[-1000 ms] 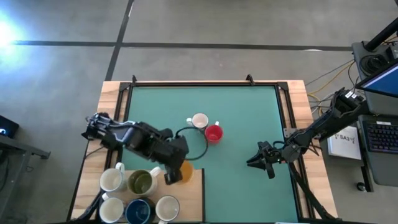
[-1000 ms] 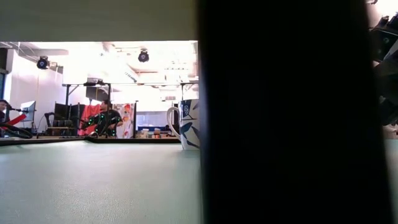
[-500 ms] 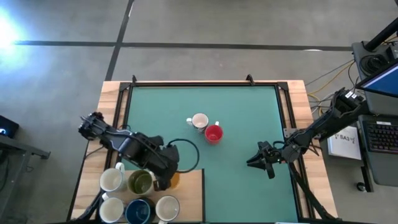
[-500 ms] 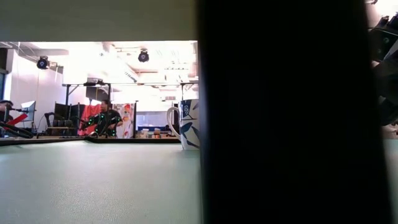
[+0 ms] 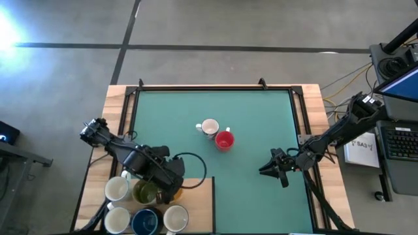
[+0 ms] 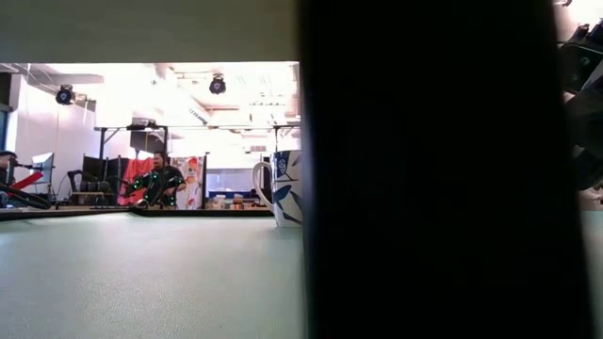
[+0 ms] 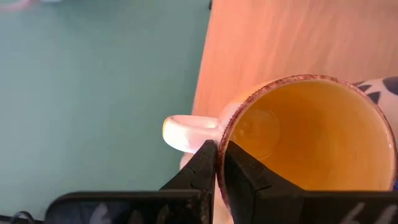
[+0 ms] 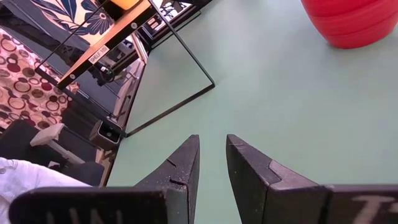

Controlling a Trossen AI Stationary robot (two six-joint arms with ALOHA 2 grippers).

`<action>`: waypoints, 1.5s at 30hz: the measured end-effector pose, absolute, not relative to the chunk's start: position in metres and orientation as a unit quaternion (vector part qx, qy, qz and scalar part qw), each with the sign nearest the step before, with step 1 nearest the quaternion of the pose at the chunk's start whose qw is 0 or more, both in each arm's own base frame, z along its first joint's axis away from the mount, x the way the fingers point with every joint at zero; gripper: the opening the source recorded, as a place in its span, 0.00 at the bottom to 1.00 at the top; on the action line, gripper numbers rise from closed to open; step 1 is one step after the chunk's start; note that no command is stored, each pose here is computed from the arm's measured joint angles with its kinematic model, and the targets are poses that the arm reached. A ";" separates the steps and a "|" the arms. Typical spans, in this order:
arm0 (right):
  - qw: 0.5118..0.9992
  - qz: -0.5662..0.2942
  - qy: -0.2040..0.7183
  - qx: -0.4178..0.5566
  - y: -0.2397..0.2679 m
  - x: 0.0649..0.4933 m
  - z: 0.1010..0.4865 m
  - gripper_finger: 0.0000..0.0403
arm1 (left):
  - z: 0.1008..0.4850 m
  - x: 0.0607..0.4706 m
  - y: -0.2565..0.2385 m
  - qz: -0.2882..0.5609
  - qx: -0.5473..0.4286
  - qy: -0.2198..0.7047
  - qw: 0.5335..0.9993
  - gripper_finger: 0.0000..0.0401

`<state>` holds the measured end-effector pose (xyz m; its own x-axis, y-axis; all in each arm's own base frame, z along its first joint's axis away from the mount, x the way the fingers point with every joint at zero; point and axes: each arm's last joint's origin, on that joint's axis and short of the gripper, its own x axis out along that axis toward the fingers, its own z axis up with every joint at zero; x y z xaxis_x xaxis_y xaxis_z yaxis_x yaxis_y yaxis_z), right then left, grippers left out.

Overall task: Place coffee mugs
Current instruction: Put the yellow mug on the shelf

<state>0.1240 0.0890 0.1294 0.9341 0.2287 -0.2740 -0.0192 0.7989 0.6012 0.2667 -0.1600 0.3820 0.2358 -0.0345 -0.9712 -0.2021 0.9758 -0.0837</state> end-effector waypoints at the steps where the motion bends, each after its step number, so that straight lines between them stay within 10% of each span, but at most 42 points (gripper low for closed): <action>1: 0.933 0.066 0.169 0.310 0.089 0.124 0.129 0.17 | 0.382 0.267 -0.160 0.056 -0.091 0.613 0.783 0.01; 45: 0.933 0.066 0.169 0.310 0.089 0.124 0.129 0.17 | 0.376 0.270 -0.171 0.037 -0.085 0.599 0.795 0.03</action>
